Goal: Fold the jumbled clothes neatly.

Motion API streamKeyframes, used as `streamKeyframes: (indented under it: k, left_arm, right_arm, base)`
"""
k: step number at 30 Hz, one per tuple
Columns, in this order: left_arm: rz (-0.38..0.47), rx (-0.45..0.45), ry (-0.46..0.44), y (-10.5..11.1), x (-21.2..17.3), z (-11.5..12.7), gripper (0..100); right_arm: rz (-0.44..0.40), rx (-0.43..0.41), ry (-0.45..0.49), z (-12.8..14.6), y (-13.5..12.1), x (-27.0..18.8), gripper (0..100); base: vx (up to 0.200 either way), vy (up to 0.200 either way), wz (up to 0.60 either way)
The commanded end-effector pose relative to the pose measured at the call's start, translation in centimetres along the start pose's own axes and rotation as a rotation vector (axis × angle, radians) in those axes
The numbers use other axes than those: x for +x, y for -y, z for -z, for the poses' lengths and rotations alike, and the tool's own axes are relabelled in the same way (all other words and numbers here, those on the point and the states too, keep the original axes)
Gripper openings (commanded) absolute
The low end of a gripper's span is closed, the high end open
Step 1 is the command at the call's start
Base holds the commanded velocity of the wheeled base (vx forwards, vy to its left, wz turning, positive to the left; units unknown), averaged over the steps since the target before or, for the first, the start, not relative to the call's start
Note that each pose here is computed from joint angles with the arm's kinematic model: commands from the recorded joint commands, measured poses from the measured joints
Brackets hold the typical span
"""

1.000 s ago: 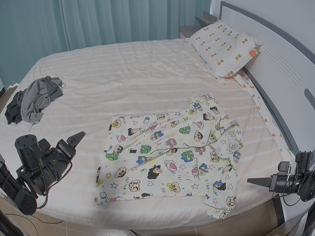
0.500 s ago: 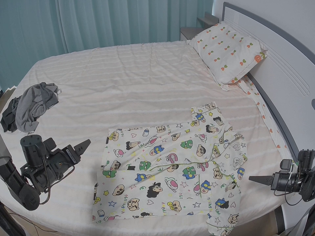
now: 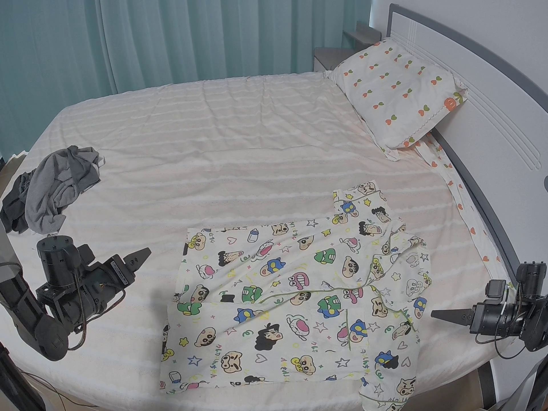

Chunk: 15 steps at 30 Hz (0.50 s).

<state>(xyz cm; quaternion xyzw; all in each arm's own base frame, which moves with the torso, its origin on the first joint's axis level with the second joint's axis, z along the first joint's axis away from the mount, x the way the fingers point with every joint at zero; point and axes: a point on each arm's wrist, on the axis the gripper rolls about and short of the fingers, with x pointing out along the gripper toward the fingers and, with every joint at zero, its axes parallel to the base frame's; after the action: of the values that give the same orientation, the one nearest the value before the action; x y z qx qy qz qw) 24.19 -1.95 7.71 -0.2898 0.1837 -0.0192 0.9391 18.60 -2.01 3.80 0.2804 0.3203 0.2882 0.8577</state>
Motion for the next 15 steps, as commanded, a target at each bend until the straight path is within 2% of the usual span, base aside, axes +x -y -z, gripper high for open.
streamKeyframes:
  k: [1, 11, 15]
  left_arm:
    - [-0.004, -0.002, -0.013, -0.1, 0.2, 0.2, 100]
    - [-0.011, 0.001, -0.027, -0.3, 1.0, 0.5, 100]
    - [-0.010, 0.015, -0.056, -0.2, 1.4, 1.2, 100]
  right_arm:
    - [0.002, 0.020, -0.014, 0.5, 0.0, -0.1, 100]
    - [0.002, 0.021, -0.017, 0.5, 0.0, -0.1, 100]
    - [0.002, 0.021, -0.024, 0.6, 0.1, 0.1, 100]
  base:
    - [0.000, 0.200, 0.00]
    - [0.000, 0.200, 0.00]
    - [0.000, 0.000, 0.00]
